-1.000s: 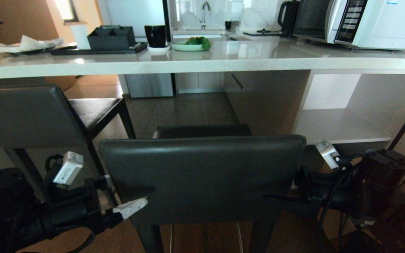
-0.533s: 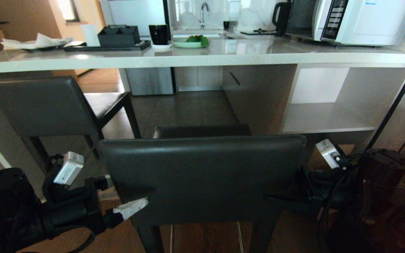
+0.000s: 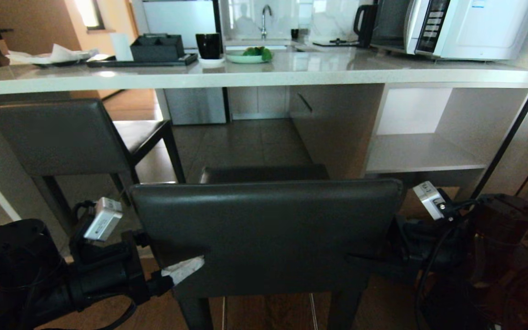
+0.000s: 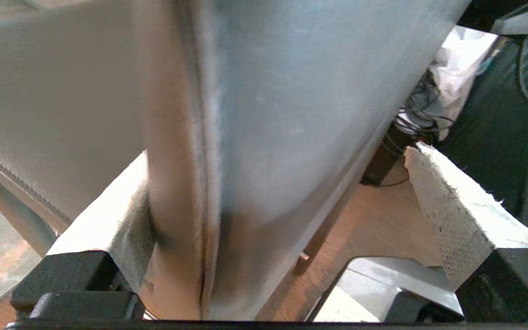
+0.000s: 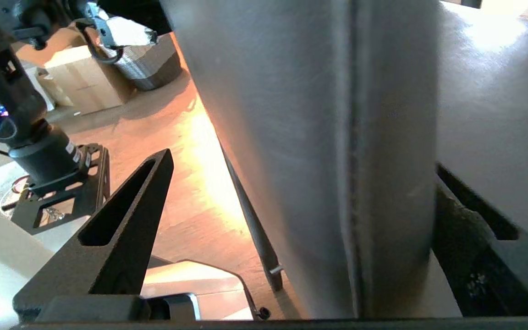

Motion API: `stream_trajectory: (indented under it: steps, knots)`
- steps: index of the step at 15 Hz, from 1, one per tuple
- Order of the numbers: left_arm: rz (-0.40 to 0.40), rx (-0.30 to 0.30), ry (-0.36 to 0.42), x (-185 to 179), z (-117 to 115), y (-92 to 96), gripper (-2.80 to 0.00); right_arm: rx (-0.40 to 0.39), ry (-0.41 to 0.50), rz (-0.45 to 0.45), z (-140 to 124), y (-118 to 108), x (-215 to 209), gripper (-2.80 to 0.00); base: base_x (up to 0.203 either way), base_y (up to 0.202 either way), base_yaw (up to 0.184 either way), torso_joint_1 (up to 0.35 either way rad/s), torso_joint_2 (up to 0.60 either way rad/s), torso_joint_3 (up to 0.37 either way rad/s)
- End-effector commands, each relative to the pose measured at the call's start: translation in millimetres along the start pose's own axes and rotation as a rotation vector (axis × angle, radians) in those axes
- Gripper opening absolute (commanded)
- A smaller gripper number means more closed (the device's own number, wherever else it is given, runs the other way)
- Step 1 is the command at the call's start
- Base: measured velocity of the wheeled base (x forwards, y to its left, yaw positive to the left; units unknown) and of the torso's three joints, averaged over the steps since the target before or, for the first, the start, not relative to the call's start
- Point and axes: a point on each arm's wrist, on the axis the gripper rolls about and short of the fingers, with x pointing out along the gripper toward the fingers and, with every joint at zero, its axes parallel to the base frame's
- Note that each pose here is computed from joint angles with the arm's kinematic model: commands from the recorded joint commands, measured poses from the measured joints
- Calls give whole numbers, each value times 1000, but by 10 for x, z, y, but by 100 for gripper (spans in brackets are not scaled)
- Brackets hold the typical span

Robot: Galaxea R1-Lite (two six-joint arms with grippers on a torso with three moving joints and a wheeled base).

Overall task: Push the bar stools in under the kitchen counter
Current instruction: Pull the gray chair out from under the dining table

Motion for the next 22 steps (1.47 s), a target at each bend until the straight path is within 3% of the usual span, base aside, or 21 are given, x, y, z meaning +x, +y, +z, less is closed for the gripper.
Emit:
stream_trajectory:
  steps: [1, 6, 9, 11, 16, 22]
  knots:
    - [-48, -3, 13, 118, -34, -80, 0, -2, -2, -13, 3, 2, -56, 0, 0, 0, 0, 0, 0, 0]
    - [-68, -15, 37, 212, -100, -87, 0, -1, -4, -46, 18, 22, -189, 0, 0, 0, 0, 0, 0, 0]
    - [2, -17, 36, 276, -120, -21, 0, -11, -9, -41, 59, 104, -230, 0, 0, 0, 0, 0, 0, 0]
    - [41, -23, 42, 305, -148, 23, 0, -5, -3, -18, 52, 195, -255, 0, 0, 0, 0, 0, 0, 0]
    - [45, -21, 39, 293, -142, 22, 0, -3, 7, 54, 54, 432, -220, 0, 0, 0, 0, 0, 0, 0]
    - [-15, 8, 2, 278, -22, -153, 0, 1, -10, -6, 72, 186, -104, 0, 0, 0, 0, 0, 0, 0]
